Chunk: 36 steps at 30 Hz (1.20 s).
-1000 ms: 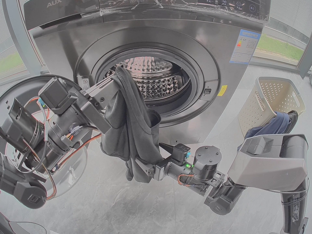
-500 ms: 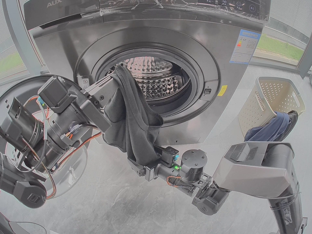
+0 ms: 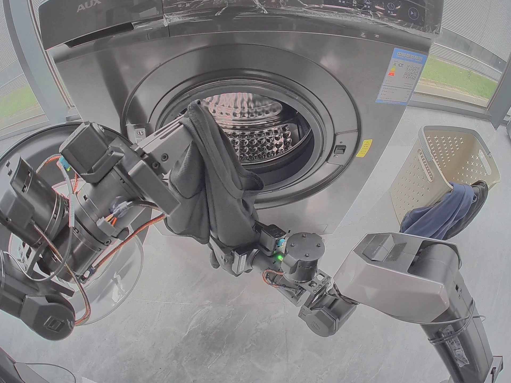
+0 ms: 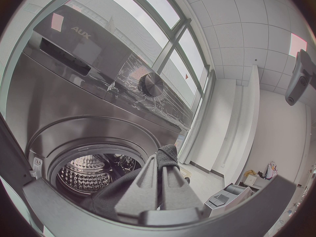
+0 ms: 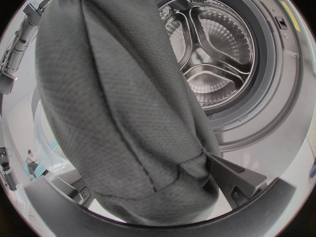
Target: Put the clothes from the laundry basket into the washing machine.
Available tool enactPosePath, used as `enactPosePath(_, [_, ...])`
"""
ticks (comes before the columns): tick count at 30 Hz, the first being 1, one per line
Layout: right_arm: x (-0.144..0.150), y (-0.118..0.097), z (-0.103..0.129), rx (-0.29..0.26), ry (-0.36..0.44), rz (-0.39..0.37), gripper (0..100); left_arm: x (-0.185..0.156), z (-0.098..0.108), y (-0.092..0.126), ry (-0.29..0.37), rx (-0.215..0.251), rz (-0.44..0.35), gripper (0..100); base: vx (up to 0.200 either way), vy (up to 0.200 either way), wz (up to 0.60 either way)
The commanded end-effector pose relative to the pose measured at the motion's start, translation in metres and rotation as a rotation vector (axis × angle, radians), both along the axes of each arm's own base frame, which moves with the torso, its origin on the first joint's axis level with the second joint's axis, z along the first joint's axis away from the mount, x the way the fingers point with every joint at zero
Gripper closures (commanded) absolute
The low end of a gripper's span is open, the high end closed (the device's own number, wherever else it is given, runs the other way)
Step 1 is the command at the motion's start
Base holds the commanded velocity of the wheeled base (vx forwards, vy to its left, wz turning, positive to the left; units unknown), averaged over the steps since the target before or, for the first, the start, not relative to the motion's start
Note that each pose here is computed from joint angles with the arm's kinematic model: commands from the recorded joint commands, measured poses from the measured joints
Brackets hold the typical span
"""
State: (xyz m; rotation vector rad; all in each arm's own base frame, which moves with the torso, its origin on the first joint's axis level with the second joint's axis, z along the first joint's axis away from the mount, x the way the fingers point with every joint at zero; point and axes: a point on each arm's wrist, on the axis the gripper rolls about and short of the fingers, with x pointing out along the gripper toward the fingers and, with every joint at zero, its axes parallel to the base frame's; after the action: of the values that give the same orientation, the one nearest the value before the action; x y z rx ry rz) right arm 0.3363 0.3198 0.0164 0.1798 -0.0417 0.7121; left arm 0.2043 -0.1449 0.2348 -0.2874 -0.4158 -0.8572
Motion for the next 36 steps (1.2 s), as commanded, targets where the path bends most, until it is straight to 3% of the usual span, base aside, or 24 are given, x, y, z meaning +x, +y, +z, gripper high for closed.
enactPosePath(1, [0.009,-0.001,-0.003,0.009,-0.009,-0.020,0,-0.001,0.001,0.000,-0.003,-0.002,-0.003,100,0.000,0.000,0.00])
enactPosePath(8, [0.010,0.004,-0.007,0.016,-0.011,-0.018,0,-0.002,0.000,-0.001,-0.001,-0.002,-0.005,100,0.000,0.000,0.00])
enactPosePath(9, [0.009,0.005,-0.007,0.018,-0.011,-0.027,100,-0.002,0.000,-0.001,-0.001,-0.002,-0.005,100,0.000,0.000,0.00])
enactPosePath(16, [0.010,-0.001,0.001,0.028,-0.013,-0.043,100,0.002,0.002,0.002,-0.004,-0.006,0.012,100,0.000,0.000,0.00])
enactPosePath(26, [-0.008,-0.039,0.054,0.038,-0.025,-0.080,100,0.017,-0.008,0.024,0.037,0.016,0.116,100,0.000,0.000,0.00])
enactPosePath(33, [-0.016,-0.060,0.092,0.071,-0.065,-0.106,100,0.026,-0.041,0.031,0.166,0.088,0.152,100,0.000,0.000,0.00])
enactPosePath(36, [-0.024,-0.066,0.108,0.088,-0.083,-0.106,100,0.032,-0.065,0.034,0.246,0.140,0.173,100,0.000,0.000,0.00])
